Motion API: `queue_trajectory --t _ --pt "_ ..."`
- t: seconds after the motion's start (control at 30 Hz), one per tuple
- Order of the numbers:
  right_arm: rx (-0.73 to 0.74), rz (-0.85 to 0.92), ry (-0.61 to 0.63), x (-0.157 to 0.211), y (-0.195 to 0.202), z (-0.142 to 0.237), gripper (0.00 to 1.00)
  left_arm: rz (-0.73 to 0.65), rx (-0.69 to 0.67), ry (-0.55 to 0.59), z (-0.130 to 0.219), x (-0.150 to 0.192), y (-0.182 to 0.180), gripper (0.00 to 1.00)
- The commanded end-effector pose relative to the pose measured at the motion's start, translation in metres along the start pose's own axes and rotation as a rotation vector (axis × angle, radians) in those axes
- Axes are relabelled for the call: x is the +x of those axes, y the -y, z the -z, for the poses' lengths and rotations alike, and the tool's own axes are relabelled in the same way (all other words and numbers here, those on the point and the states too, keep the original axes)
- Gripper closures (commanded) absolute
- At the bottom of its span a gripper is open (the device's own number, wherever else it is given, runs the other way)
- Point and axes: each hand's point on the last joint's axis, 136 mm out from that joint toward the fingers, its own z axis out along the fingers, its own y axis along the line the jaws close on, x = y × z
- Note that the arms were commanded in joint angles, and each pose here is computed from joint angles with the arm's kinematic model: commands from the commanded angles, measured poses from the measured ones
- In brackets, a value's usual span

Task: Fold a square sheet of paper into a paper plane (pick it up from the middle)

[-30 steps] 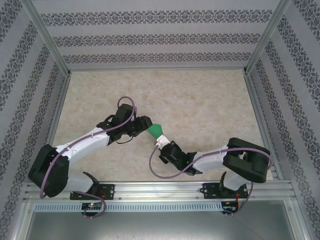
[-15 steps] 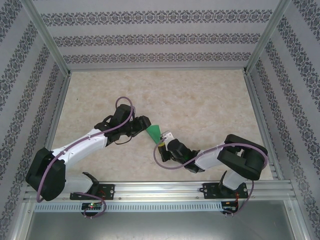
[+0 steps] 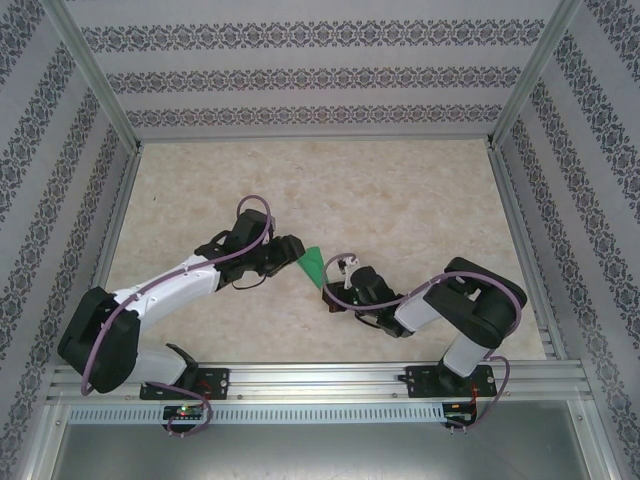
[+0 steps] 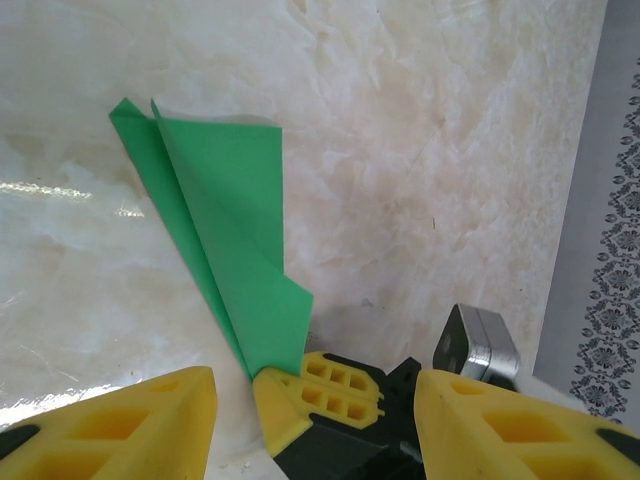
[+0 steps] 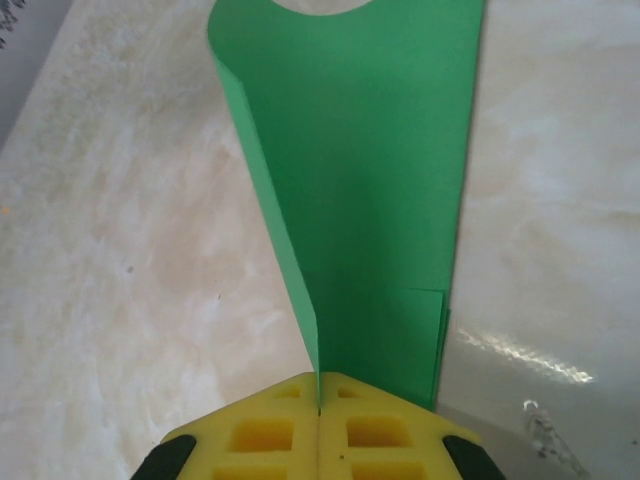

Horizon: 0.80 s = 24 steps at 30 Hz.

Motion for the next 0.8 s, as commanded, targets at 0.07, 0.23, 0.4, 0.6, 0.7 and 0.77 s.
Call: queue_trajectory --t 0.07,0.23,0.4,0.6,0.7,0.77 --pt "-0.039 -0.177 -0.118 0.020 0.011 -0.005 1.00 -0.044 0.049 -0.050 -0.014 0.007 0.008 0.45" --pt "-0.056 -0.284 -0.150 0.020 0.018 -0.004 1.00 -0.085 0.068 -0.121 -0.030 0.018 0.014 0.45" --pt "-0.056 -0.325 -0.166 0.011 0.017 -0.006 1.00 -0.108 0.121 -0.184 -0.051 0.030 0.027 0.46" --pt "-0.005 -0.373 -0.209 0.020 0.030 -0.006 1.00 -0.114 0.160 -0.192 -0.068 0.032 0.034 0.47" --pt "0.003 -0.400 -0.214 0.021 0.033 -0.006 1.00 -0.118 0.165 -0.184 -0.075 0.030 0.033 0.47" --pt "-0.001 -0.419 -0.215 0.021 0.033 -0.006 1.00 -0.122 0.169 -0.180 -0.079 0.029 0.031 0.47"
